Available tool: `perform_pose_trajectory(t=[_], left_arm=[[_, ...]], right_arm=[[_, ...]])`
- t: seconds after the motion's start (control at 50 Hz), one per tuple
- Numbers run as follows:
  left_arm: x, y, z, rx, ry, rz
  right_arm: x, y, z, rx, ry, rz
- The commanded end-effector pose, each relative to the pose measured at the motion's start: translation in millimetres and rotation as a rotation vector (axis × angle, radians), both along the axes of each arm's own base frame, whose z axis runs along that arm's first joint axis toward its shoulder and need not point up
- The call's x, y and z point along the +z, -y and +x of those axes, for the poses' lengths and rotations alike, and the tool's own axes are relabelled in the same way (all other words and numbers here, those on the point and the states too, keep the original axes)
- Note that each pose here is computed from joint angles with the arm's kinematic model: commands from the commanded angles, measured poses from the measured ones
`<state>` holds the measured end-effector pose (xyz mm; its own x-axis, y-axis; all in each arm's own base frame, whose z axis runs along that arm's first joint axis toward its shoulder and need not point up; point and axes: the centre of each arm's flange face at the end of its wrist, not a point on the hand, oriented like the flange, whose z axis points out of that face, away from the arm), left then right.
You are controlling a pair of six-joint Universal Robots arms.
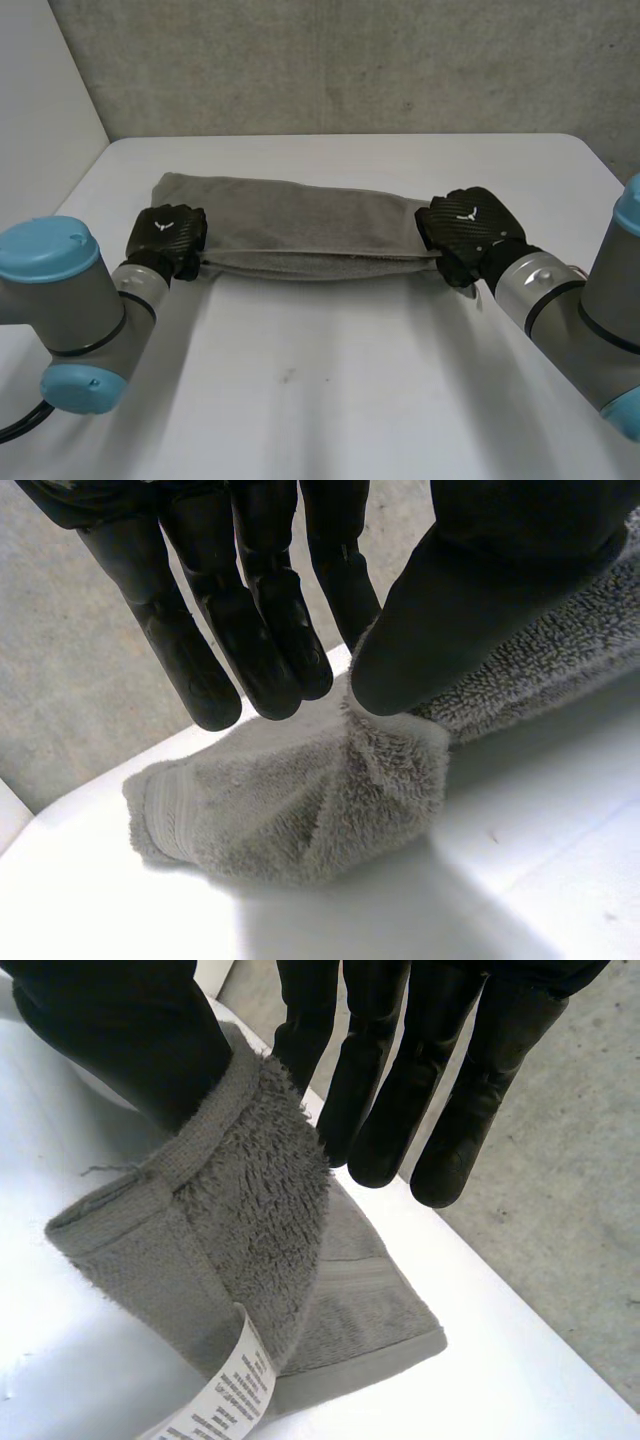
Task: Fold the laundry
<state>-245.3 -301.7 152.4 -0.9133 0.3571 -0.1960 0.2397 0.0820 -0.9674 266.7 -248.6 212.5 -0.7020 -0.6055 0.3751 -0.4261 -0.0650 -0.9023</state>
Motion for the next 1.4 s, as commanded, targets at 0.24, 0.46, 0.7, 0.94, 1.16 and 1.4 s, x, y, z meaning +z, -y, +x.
perform_pose_trajectory(t=[0.24, 0.46, 0.7, 0.94, 1.16, 1.4], left_arm=[[183, -75, 14, -0.13, -0.042, -0.205], [91, -74, 13, -0.274, 0.396, 0.258], [1, -13, -6, -0.276, 0.437, 0.331], [147, 75, -28, -0.046, 0.267, -0.382], [224, 55, -23, -0.006, 0.059, -0.696], [67, 7, -7, -0.139, 0.193, -0.181]], right_arm=[[112, -21, -38, 0.007, -0.344, -0.149], [53, 1, -31, 0.102, -0.531, 0.032], [-16, 40, -9, 0.059, -0.615, 0.095], [147, 114, 22, -0.322, -0.087, -0.756], [152, 94, 20, -0.304, -0.038, -0.819], [27, 53, 9, -0.096, -0.253, -0.366]])
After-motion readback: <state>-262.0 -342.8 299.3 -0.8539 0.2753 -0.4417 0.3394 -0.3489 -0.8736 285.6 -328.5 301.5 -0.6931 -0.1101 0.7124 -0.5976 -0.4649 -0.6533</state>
